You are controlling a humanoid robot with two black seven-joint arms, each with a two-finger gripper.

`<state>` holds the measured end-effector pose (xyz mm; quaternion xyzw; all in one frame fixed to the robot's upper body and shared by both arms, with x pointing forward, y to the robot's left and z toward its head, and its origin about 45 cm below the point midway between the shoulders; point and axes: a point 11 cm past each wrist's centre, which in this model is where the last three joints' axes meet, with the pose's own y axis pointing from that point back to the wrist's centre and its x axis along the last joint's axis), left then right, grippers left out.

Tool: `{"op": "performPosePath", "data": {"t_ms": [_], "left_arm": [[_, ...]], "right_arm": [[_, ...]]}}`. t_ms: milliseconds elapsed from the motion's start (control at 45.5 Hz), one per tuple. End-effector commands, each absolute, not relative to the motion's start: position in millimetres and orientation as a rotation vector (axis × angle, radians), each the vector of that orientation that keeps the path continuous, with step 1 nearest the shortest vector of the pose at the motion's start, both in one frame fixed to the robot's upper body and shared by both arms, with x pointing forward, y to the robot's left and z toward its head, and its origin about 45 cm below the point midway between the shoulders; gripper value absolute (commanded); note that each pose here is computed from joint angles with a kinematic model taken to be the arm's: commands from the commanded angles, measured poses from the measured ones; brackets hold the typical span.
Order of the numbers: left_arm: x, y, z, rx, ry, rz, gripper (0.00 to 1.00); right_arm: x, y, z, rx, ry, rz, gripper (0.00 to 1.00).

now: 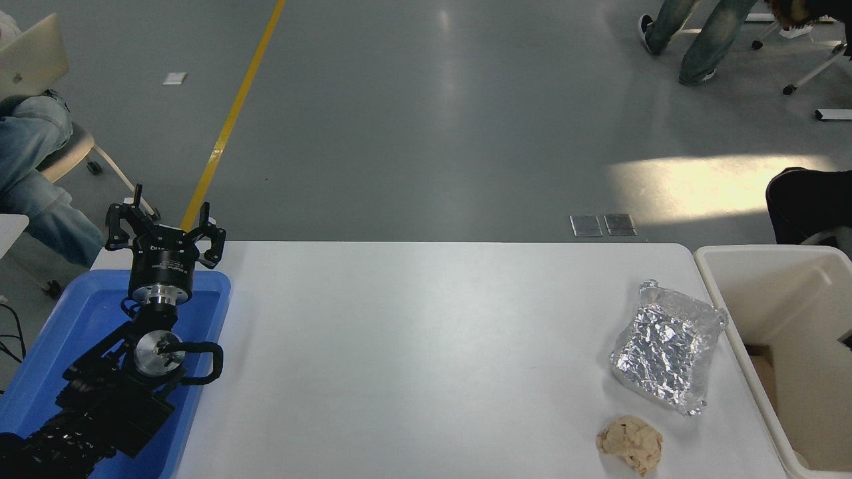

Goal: Pick up paper cup place in dustbin

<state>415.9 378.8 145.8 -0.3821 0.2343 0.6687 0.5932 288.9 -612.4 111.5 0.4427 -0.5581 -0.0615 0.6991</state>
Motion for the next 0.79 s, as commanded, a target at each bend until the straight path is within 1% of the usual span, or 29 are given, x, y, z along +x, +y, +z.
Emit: {"op": "performPosePath", "data": {"t_ms": [0,176,308,637,725,769], "left_arm": [[415.9,378.7,145.8,-0.888,0.545,1.554,0.99],[415.9,378.7,145.8,-0.888,0.545,1.554,0.99],[415.9,378.7,145.8,-0.888,0.545,1.554,0.99],[416.0,378.6,145.8,-0.887,0.544,1.554,0.99],[416.0,378.6,145.8,-0.887,0.544,1.554,0.99],[415.9,379.3,146.1,-0.887,0.543,1.555,0.99]], "right_arm": [[310.4,-601.0,124.7,1.063,-1.260,-0.166,1.00],[312.5,-597.4,123.0,1.065,-1.267,-0.162,1.00],[322.3,-591.5,126.7,1.083,-1.282,-0.152,1.00],[320.6,-581.3,116.8,1.110,-1.247,-0.173,1.00],[333.4,-571.4,125.5,1.147,-1.214,-0.161,1.00],[332.9,-572.7,131.0,1.151,-1.186,-0.159,1.00]]}}
